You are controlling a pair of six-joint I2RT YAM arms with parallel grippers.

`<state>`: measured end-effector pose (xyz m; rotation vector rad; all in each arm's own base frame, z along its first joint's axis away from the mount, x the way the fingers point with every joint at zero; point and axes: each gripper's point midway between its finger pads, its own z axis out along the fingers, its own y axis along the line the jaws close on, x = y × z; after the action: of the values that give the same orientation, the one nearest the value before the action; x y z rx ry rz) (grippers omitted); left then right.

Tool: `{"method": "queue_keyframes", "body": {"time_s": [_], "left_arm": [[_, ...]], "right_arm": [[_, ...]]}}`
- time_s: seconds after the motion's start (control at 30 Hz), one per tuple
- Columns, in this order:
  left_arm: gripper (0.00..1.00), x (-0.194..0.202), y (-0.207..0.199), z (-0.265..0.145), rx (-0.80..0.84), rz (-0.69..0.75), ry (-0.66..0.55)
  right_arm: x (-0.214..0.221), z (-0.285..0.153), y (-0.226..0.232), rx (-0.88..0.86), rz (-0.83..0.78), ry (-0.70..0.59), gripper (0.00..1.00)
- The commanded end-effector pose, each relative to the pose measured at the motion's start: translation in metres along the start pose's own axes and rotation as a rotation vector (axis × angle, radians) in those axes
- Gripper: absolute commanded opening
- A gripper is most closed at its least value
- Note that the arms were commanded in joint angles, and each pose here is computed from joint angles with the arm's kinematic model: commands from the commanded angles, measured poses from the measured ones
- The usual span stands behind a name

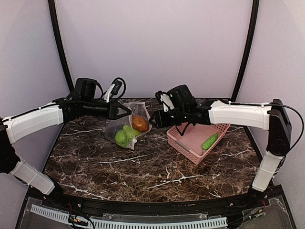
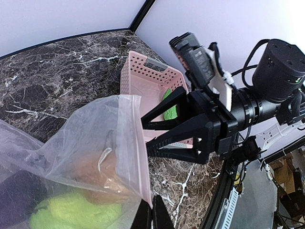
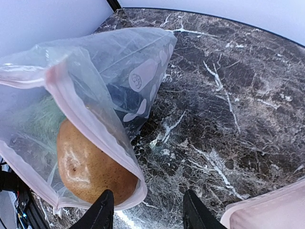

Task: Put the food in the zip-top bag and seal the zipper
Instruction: Adjust the zipper food storage bag at the center of the board.

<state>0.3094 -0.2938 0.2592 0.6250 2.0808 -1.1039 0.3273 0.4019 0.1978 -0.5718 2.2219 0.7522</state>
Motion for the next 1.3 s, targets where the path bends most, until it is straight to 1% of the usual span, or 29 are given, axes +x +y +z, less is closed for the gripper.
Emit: {"method": "queue_keyframes", "body": {"time_s": [0.0,0.2,0.4,0.57,0.63,0.77,0.87,0.93,0.97,1.0,1.1,1.27], "left_arm": [[0.01,-0.013,-0.013,-0.012,0.027,0.029,-0.046],[0.01,-0.012,-0.013,-0.012,0.029,0.029,-0.044],[0.01,-0.012,-0.012,-0.011,0.029,0.026,-0.042],[0.01,-0.013,-0.012,-0.012,0.027,0.028,-0.044],[0.01,-0.013,-0.012,-0.012,0.027,0.027,-0.045],[0.01,-0.027,-0.009,-0.022,0.008,0.022,-0.08],[0.01,-0.057,-0.016,-0.041,-0.004,0.023,-0.133],[0.01,-0.074,-0.024,-0.05,0.0,0.038,-0.145],[0.01,-0.073,-0.022,-0.052,-0.013,0.025,-0.125],[0.01,-0.083,-0.027,-0.055,-0.014,0.036,-0.134],[0.01,-0.088,-0.029,-0.058,-0.024,0.02,-0.117],[0.01,-0.095,-0.035,-0.059,-0.007,-0.003,-0.117]], "right_arm": [[-0.003,0.015,0.006,-0.053,0.013,0.005,0.46],[0.003,0.028,-0.003,-0.039,0.031,0.029,0.38],[0.005,0.036,-0.001,-0.073,0.035,0.042,0.28],[-0.003,0.031,0.009,-0.125,0.034,0.025,0.1],[-0.01,0.026,0.014,-0.143,0.031,0.005,0.0],[-0.032,0.004,0.028,-0.184,0.018,-0.043,0.0],[-0.06,-0.021,0.044,-0.213,-0.001,-0.088,0.0],[-0.076,-0.034,0.054,-0.238,-0.014,-0.114,0.0],[-0.083,-0.039,0.059,-0.257,-0.019,-0.126,0.0],[-0.089,-0.045,0.064,-0.277,-0.02,-0.138,0.0],[-0.099,-0.054,0.074,-0.318,-0.017,-0.157,0.0],[-0.101,-0.058,0.075,-0.316,-0.014,-0.16,0.0]]}}
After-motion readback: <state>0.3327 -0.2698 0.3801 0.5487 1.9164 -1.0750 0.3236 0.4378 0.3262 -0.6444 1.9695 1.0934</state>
